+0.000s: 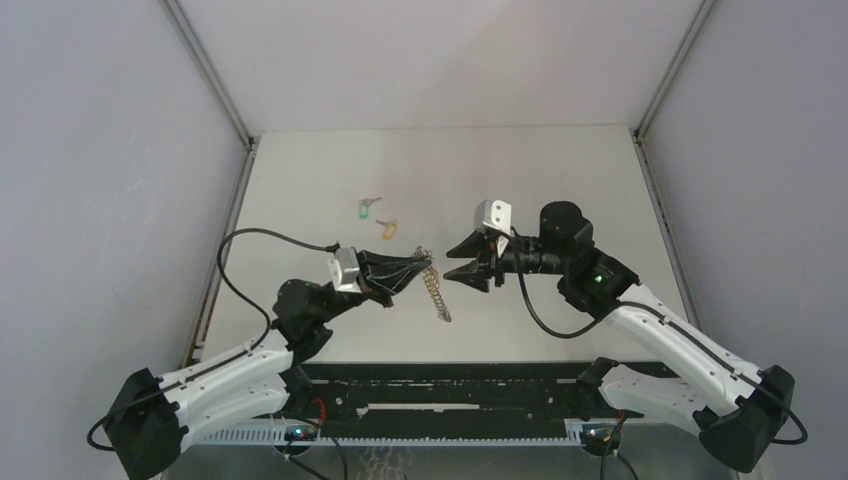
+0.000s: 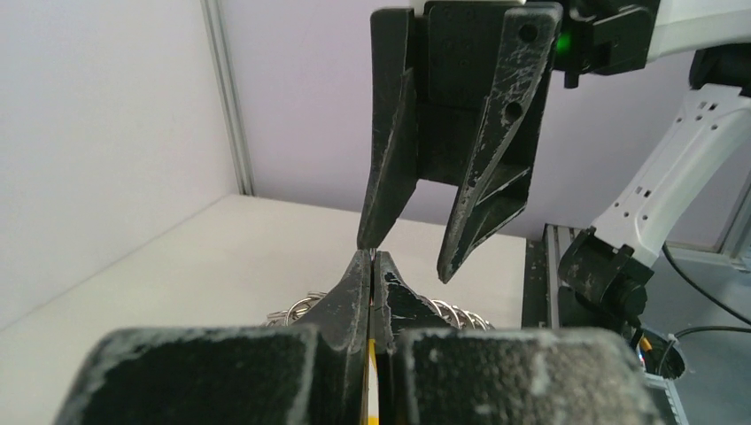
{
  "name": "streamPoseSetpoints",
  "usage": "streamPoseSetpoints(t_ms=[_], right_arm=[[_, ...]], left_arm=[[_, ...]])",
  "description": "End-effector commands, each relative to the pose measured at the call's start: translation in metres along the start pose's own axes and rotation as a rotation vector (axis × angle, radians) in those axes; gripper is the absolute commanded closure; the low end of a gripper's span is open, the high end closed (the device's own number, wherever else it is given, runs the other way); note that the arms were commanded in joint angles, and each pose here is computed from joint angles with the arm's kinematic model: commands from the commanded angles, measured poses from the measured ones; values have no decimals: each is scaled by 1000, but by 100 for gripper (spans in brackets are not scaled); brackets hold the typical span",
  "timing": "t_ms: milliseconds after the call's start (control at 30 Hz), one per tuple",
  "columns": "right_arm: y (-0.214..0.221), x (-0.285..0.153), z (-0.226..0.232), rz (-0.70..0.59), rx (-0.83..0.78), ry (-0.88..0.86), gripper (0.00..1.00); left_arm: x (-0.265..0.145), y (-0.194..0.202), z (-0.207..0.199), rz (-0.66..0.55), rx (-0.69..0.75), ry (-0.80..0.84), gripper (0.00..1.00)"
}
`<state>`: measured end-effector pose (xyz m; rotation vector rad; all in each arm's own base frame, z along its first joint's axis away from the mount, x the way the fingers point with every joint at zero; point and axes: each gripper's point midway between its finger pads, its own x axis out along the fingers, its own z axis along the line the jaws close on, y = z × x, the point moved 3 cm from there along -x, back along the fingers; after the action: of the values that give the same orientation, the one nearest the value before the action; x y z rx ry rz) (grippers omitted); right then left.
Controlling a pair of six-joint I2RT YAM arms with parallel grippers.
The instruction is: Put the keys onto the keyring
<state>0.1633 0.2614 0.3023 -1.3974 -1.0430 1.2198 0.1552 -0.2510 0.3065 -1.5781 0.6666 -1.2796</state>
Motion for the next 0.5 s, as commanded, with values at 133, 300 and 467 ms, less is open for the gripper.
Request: streamPoseSetpoints(t_ms=[133,300,467], right_arm=[[10,6,-23,-16,19,144,58],[27,-2,-33,0,34,263,57],[37,-17,-37,8,44,364,54]], left_arm=[[2,27,17,85,-43,-93,100],[-1,61,38,262,-69,-220,100],[-5,96,53,441,-94,-305,100]])
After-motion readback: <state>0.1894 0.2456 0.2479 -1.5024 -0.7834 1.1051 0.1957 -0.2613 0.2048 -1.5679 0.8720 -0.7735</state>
